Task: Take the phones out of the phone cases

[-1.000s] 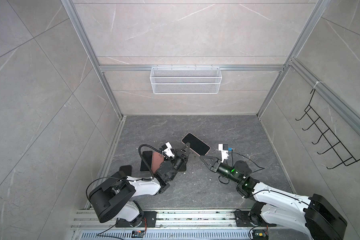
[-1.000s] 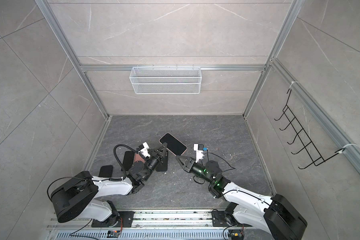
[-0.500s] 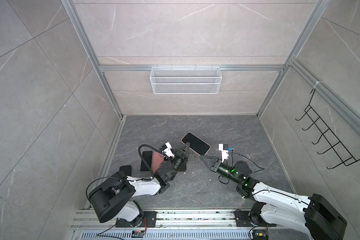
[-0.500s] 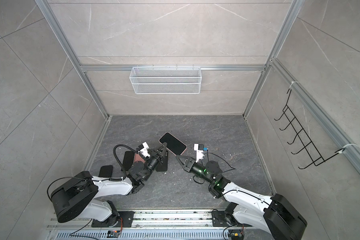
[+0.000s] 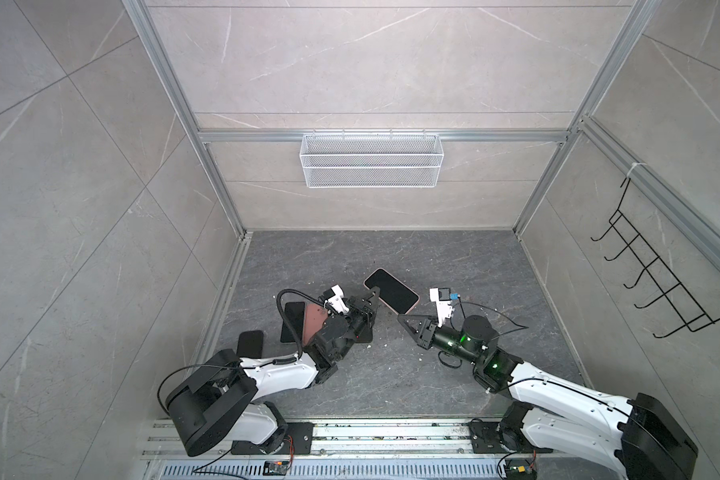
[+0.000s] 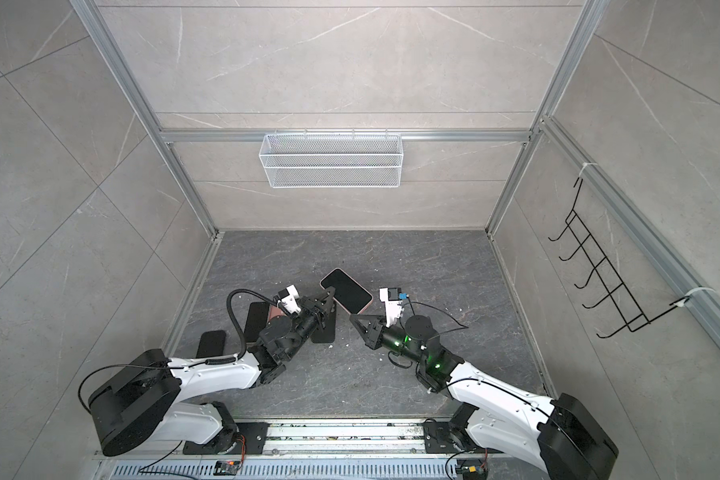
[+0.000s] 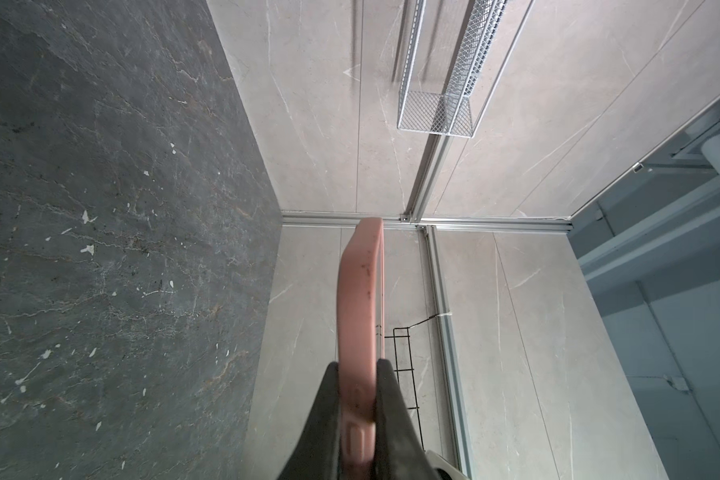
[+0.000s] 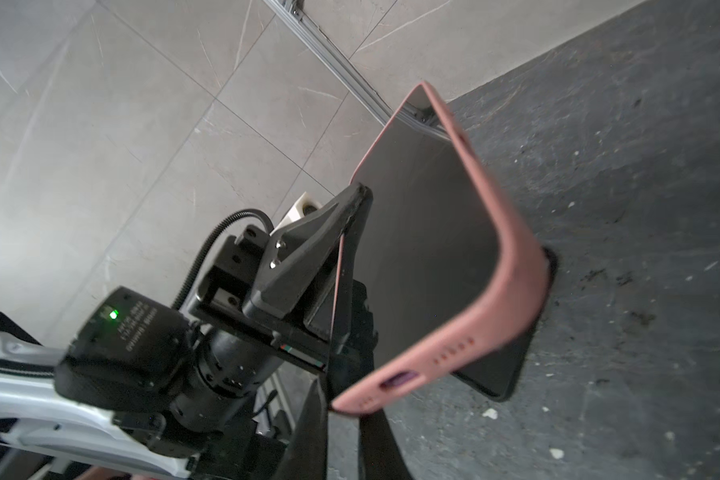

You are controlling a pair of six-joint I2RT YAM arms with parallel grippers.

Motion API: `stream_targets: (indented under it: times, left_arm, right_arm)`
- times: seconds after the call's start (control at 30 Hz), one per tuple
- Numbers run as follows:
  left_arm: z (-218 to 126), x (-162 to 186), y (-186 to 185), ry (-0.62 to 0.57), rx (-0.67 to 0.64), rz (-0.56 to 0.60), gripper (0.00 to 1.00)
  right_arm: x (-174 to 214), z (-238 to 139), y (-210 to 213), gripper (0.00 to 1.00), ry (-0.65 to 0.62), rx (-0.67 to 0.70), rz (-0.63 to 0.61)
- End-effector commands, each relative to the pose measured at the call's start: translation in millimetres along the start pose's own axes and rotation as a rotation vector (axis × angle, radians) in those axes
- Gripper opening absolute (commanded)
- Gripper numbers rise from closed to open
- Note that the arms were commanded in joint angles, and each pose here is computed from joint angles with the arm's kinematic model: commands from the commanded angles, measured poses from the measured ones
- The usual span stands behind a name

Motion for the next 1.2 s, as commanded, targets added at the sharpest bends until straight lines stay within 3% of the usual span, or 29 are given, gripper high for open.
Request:
stream_targets:
  times: [0.0, 0.13, 0.27, 0.3, 0.47, 0.6, 0.83, 0.97, 1.17]
  left_arm:
    - [7, 0, -38, 0.061, 0.048, -0.016, 0.0]
    - [8, -5, -41, 0.06, 0.037, -0.008, 0.0]
    - [7, -13, -44, 0.058, 0.055, -0.006, 0.0]
    - [7, -18, -44, 0.061, 0.058, -0.002, 0.0]
    - [-5, -38, -54, 0.087, 0.087, 0.081, 0.0]
    - [-23, -44, -56, 0.034, 0.124, 0.133, 0.0]
    - [-20, -39, -62, 0.044, 0.229, 0.114, 0.0]
    - [-21, -36, -63, 0.036, 0.232, 0.117, 0.0]
    - [-23, -35, -62, 0.03, 0.239, 0.115, 0.0]
  right_arm:
    - [21, -2, -22, 0.0, 0.198, 0.246, -0.276]
    - [13, 3, -28, 0.0, 0.218, 0.356, -0.38]
    - [4, -1, -26, 0.0, 0.196, 0.415, -0.394]
    - [3, -5, -23, 0.05, 0.179, 0.401, -0.381]
    - [2, -38, -11, 0.61, 0.09, 0.319, -0.319]
    - [-3, -52, 6, 0.83, -0.022, 0.158, -0.183]
    - [-17, -19, 36, 0.82, -0.049, -0.188, 0.064]
    - [-17, -7, 39, 0.78, -0.057, -0.274, 0.142]
    - [-12, 9, 30, 0.66, -0.06, -0.298, 0.228]
Point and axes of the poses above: each gripper's point midway between its finger pads, its own z axis out along the fingers, its own y axis along the line the jaws close on, x = y × z, the point moved 9 cm from there along -z, back along the fingers, and after that the axes turned 1 degree about -z, right-handed, at the moved point
